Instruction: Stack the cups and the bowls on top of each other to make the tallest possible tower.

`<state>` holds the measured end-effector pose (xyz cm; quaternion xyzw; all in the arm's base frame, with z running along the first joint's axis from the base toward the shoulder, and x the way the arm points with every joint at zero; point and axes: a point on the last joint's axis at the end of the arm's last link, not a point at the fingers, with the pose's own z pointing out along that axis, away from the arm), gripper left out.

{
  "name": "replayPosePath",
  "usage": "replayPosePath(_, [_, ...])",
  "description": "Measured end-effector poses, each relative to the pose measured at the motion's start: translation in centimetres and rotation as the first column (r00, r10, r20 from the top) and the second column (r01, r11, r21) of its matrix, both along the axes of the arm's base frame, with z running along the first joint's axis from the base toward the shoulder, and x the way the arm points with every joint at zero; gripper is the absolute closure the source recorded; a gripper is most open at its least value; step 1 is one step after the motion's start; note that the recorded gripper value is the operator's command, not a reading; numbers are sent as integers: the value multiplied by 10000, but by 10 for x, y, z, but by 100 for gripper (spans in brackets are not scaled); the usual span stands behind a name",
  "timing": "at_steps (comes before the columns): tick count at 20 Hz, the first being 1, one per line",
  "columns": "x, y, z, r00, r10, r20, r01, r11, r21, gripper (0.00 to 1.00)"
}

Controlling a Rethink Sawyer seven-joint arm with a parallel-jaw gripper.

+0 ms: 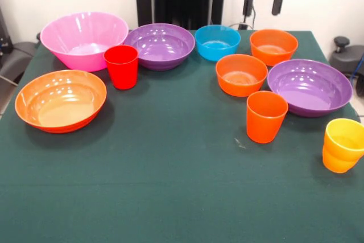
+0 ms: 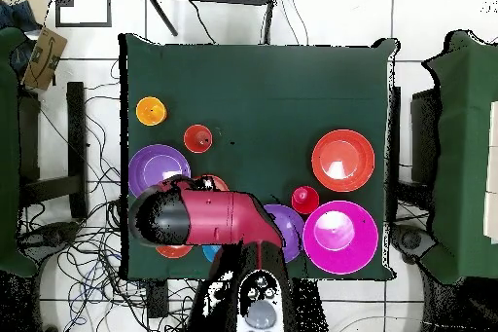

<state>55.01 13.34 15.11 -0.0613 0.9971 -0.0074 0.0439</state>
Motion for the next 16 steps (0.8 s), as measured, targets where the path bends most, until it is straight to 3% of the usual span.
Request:
replayPosePath(9, [35,-4,-25,9999,-35,101,36,10000,-53,0])
replayPosePath(16, [34,-7,-37,9999,-84,-95,83,10000,-47,0])
